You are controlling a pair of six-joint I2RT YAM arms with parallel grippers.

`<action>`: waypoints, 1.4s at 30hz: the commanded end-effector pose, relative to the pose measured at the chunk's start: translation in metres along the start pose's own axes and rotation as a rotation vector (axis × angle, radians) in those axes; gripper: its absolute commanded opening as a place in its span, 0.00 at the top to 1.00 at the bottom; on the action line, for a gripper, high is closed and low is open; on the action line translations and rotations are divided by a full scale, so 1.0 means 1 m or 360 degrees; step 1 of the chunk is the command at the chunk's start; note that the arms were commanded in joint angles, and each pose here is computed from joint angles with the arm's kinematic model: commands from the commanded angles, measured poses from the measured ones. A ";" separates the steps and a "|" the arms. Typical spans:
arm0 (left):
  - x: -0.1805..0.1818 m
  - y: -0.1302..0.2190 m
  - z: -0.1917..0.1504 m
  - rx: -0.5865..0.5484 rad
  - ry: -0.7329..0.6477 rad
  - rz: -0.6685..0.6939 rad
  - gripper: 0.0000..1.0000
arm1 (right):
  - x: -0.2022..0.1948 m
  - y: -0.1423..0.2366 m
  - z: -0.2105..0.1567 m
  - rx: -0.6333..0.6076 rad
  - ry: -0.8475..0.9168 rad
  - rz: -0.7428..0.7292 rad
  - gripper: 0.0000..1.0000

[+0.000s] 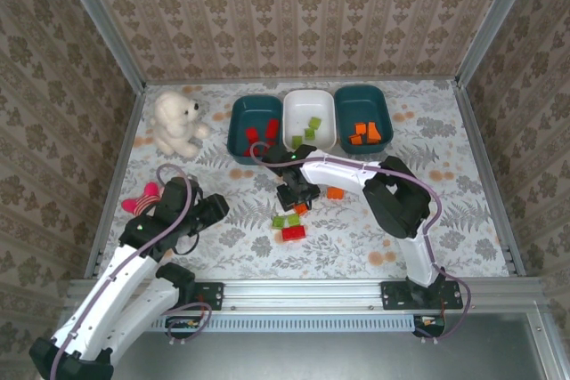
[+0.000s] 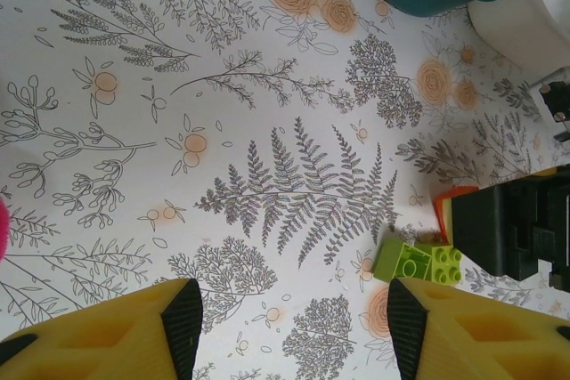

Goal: Sort the legos into containers by color

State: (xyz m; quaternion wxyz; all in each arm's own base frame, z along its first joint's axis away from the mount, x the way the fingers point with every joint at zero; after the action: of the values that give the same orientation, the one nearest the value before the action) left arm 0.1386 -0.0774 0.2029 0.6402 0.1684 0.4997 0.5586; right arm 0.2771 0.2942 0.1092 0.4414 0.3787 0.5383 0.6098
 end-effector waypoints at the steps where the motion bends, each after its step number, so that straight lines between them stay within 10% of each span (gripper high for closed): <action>1: -0.010 0.006 0.006 -0.0030 -0.0005 -0.0065 0.40 | -0.005 -0.007 -0.002 0.0054 0.0028 -0.0068 0.49; 14: -0.027 -0.007 0.008 0.0030 -0.0129 -0.0117 0.40 | -0.019 0.029 0.010 -0.0069 -0.0035 -0.0054 0.69; 23: -0.081 -0.037 0.015 0.0186 -0.0461 -0.0222 0.40 | -0.140 0.110 0.071 -0.0445 -0.0495 -0.0057 0.72; 32: -0.128 -0.065 0.023 0.0307 -0.0699 -0.0256 0.39 | -0.255 0.077 0.153 -0.0579 -0.0947 0.0089 0.73; 42: -0.143 -0.074 0.024 0.0353 -0.0778 -0.0248 0.39 | -0.292 0.016 0.199 -0.0518 -0.0992 0.0198 0.72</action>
State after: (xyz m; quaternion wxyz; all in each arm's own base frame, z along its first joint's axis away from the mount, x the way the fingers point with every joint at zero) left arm 0.2167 -0.2126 0.2128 0.7448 0.3197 0.4193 0.4090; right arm 0.5565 0.0792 0.1585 0.6246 0.4841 0.2409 0.5634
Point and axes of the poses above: each hand's point on the last joint's axis, 136 mm out from that joint toward the fingers, its own y axis back along the fingers, its own x axis along the line the jaws close on, z = x × y, the point moved 8 cm from there along y, back along the fingers, and after that the axes turned 4 degrees about -y, right-handed, at the moved point
